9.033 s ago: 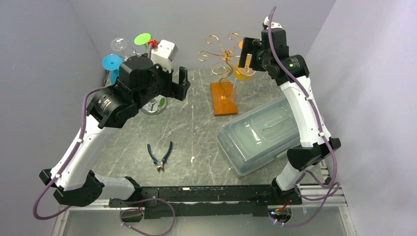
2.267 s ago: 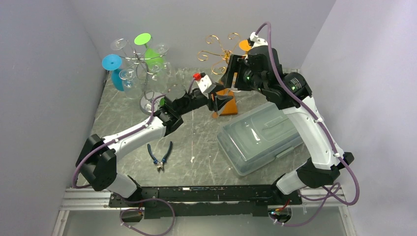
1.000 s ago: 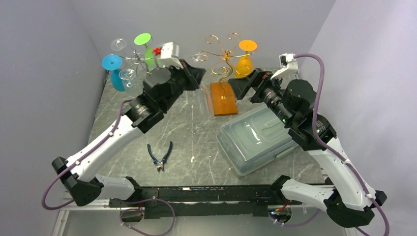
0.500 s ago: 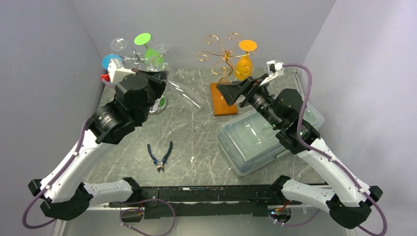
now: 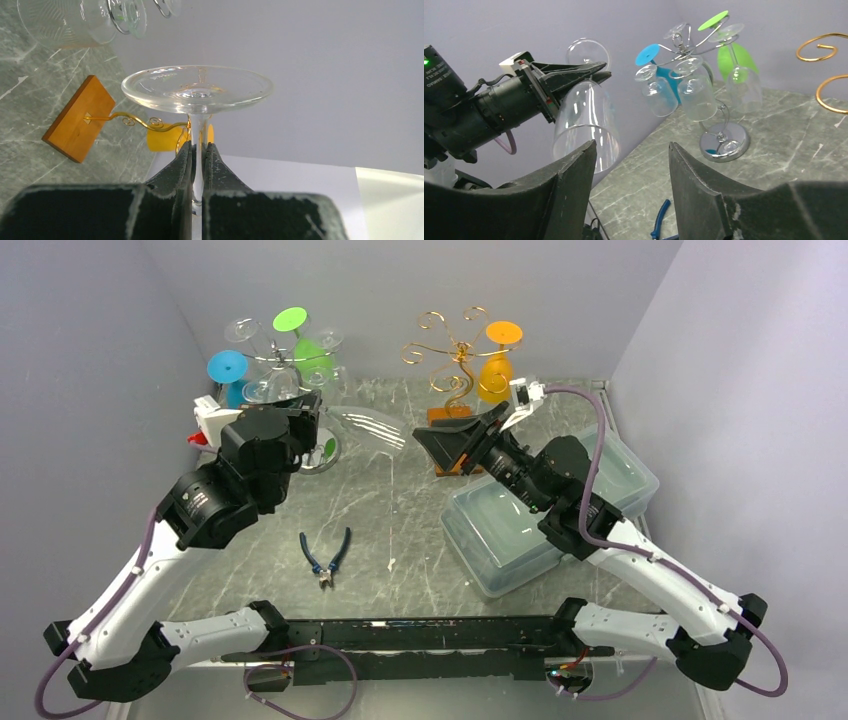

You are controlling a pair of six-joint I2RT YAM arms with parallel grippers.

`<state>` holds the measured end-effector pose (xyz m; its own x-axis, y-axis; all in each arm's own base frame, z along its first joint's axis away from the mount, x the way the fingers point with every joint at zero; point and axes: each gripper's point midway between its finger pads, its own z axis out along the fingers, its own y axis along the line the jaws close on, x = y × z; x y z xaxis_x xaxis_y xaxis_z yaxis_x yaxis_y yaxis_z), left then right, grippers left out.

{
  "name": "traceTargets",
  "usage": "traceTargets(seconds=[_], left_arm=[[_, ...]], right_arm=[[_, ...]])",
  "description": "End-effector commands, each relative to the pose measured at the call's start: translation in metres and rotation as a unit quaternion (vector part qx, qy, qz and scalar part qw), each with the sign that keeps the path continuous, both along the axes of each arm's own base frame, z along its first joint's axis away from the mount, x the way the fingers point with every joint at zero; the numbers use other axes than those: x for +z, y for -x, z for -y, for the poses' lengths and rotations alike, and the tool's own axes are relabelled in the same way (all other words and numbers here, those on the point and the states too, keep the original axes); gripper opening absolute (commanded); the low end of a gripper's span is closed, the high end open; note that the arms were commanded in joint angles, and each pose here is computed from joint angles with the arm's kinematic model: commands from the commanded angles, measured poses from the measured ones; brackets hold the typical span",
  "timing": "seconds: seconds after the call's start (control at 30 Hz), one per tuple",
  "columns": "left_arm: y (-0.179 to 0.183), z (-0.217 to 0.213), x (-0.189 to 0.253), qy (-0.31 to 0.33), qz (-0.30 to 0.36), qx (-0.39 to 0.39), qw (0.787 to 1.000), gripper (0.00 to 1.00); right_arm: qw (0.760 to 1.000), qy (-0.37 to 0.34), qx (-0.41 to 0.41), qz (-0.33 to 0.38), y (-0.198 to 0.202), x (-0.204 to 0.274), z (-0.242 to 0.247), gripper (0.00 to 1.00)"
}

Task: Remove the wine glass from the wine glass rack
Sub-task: Place the wine glass at the center of the board.

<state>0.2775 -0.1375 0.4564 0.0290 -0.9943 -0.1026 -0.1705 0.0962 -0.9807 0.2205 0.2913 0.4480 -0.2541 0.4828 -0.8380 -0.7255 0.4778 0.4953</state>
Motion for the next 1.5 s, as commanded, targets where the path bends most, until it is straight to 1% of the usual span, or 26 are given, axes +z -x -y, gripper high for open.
traceTargets(seconds=[0.0,0.27,0.37,0.47,0.7,0.83,0.93,1.0,1.07,1.17,1.37,1.47], left_arm=[[0.001,-0.005,0.018,0.055,0.025,0.012,0.998,0.00],[0.000,0.003,0.017,0.064,0.031,-0.004,0.997,0.00],[0.001,0.004,0.016,0.066,0.031,-0.007,0.997,0.00],[0.001,0.004,0.014,0.070,0.031,-0.008,0.997,0.00],[0.002,0.004,0.010,0.079,0.033,-0.008,0.996,0.00],[0.002,0.004,0.010,0.075,0.039,-0.011,0.996,0.00],[0.003,0.006,0.007,0.065,0.036,-0.017,0.997,0.09],[0.003,0.006,0.004,0.053,0.030,-0.019,0.998,0.16],[0.003,0.007,-0.002,0.046,0.023,-0.021,0.998,0.20],[0.002,0.009,-0.011,0.039,0.017,-0.025,0.999,0.28],[0.001,0.010,-0.019,0.022,0.014,-0.026,0.999,0.34],[0.001,0.009,-0.022,0.010,0.011,-0.024,1.000,0.43]], right_arm=[[0.999,-0.027,0.002,0.038,0.006,0.028,-0.004,0.56],[0.999,-0.018,0.003,0.035,0.005,0.030,-0.020,0.49],[0.999,-0.020,0.005,0.033,0.005,0.033,-0.024,0.45],[0.999,-0.026,0.011,0.028,0.006,0.035,-0.030,0.38],[0.999,-0.034,0.017,0.012,0.006,0.035,-0.039,0.24],[0.999,-0.034,0.012,0.005,0.004,0.034,-0.040,0.12],[0.999,-0.035,0.007,0.001,0.003,0.034,-0.039,0.00],[0.999,-0.036,0.002,-0.002,0.002,0.035,-0.038,0.00],[0.999,-0.035,-0.002,-0.007,0.001,0.034,-0.038,0.00],[0.999,-0.035,-0.008,-0.012,-0.001,0.034,-0.037,0.00],[0.999,-0.032,-0.017,-0.022,-0.004,0.033,-0.036,0.00],[0.999,-0.032,-0.024,-0.026,-0.006,0.033,-0.034,0.00]])
